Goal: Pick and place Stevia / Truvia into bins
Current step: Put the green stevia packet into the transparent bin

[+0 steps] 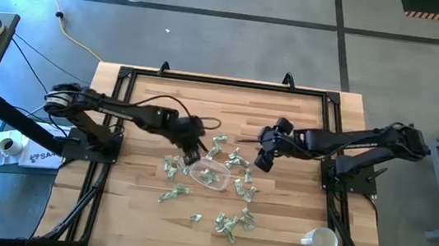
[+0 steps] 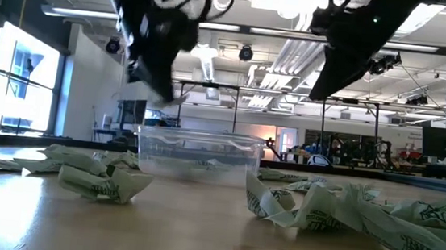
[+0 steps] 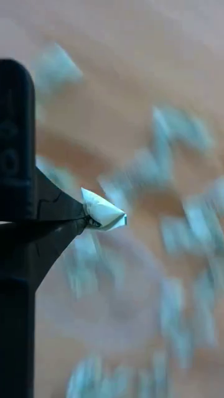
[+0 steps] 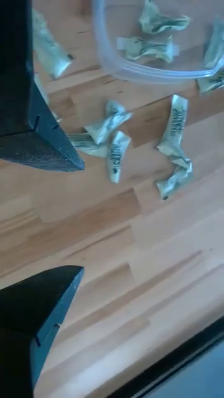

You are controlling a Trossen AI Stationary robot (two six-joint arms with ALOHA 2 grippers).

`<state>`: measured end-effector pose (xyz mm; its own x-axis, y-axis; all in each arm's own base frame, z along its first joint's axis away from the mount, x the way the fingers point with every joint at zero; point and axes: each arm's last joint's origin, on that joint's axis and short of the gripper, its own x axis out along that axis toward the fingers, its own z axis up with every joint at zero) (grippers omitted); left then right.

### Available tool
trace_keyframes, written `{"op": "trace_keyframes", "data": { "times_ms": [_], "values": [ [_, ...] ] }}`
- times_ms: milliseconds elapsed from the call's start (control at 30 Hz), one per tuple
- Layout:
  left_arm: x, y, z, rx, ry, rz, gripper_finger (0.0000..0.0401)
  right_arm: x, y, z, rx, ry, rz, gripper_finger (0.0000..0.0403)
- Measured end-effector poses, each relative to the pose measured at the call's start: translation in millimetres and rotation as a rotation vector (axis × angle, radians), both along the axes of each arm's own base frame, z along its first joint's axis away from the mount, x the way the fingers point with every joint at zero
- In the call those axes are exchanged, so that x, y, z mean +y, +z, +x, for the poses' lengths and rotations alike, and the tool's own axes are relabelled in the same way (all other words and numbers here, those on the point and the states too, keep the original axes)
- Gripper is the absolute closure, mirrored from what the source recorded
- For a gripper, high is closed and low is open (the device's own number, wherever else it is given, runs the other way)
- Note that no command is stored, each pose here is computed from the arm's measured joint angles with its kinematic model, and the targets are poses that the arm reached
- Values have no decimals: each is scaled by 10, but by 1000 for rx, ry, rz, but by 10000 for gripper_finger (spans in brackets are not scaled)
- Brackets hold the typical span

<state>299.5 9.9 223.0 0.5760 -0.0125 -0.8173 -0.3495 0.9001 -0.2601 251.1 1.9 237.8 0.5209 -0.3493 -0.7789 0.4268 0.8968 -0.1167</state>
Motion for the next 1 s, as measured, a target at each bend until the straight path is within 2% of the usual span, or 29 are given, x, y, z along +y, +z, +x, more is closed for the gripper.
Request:
{"op": "trace_keyframes", "data": {
  "times_ms": [133, 300, 367, 433, 567, 667, 767, 867, 1000],
  "values": [
    [-202, -88, 210, -113, -141, -40, 365, 44, -17, -59, 56, 18, -5, 153],
    [-372, -357, 299, -35, -182, -68, 373, 113, -41, -77, 89, 61, 5, 153],
    [-405, -404, 298, -12, -171, -77, 362, 136, -29, -54, 63, 78, 17, 153],
    [-425, -398, 305, -15, -135, -106, 331, 157, -19, -22, 41, 138, 53, 153],
    [-417, -410, 263, 37, -58, -154, 244, 191, -85, 90, 38, 250, 75, 153],
    [-410, -348, 213, 50, -22, -176, 184, 204, -256, 181, 111, 294, 60, 153],
    [-421, -190, 143, 17, -3, -192, 149, 212, -465, 291, 177, 317, 37, 153],
    [-456, 33, -4, -18, 21, -172, 140, 221, -634, 415, 182, 329, 15, 153],
    [-489, 290, -300, -11, 71, -93, 150, 215, -786, 520, 180, 333, 0, 153]
  ]
}}
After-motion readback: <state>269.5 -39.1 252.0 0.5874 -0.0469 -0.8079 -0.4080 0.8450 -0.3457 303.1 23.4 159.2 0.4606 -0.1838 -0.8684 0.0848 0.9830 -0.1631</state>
